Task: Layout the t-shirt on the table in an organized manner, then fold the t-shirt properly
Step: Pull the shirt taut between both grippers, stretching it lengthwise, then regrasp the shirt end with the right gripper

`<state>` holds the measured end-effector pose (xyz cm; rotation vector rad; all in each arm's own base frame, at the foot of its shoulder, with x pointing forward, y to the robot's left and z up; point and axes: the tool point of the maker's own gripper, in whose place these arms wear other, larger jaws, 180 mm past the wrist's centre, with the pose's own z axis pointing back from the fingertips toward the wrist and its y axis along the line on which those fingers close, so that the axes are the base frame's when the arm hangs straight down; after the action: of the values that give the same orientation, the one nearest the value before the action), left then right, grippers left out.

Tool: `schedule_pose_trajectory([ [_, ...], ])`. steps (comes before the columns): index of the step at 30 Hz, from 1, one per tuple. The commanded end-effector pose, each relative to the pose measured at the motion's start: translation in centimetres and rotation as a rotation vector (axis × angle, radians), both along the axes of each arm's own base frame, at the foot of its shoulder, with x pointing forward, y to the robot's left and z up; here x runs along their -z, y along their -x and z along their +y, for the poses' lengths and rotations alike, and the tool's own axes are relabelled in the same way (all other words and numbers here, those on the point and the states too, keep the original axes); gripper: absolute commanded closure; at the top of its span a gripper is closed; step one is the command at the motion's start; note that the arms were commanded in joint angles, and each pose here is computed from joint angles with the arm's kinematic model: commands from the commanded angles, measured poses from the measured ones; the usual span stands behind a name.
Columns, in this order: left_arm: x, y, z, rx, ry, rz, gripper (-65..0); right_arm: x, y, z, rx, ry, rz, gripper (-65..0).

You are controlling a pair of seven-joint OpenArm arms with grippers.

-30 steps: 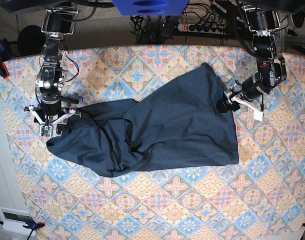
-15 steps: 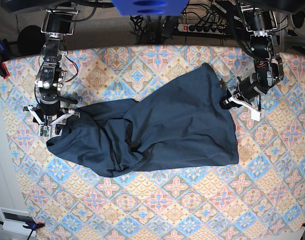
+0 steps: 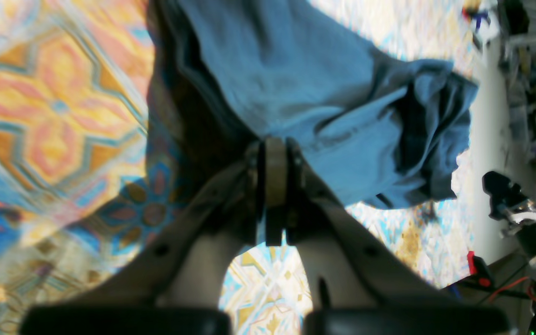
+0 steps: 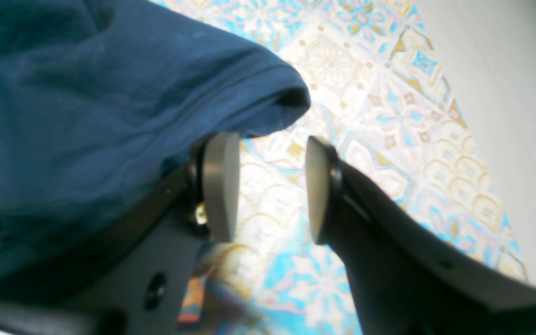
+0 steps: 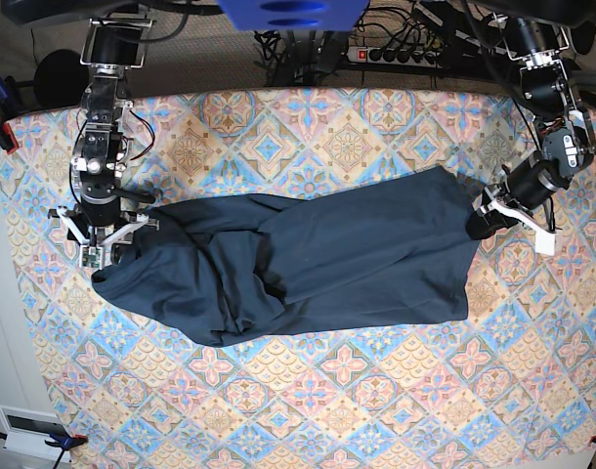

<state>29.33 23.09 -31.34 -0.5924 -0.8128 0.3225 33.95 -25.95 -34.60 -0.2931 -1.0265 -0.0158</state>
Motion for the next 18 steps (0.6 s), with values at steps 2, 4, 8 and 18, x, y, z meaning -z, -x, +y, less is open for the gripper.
schedule_pose_trajectory([
  [2, -1.2, 0.6, 1.0, 0.011, -0.029, -0.022, 0.0, -1.7, -1.1, 1.1, -0.043, 0.013, -0.058, -22.4],
  [4, -0.7, 1.4, 2.6, -0.011, -0.064, 0.005, 0.0, -1.7, -1.2, 2.3, -0.074, 0.011, -0.057, -22.4],
  [8, -0.3, 3.3, 6.3, -0.095, -0.102, 0.045, 0.0, -1.5, -0.9, 5.1, -0.150, 0.006, -0.051, -22.8],
  [18, 1.4, 4.8, 10.2, -0.172, -0.185, 0.124, 0.0, -1.9, 0.1, 14.5, -0.393, -0.026, -0.036, -22.9],
])
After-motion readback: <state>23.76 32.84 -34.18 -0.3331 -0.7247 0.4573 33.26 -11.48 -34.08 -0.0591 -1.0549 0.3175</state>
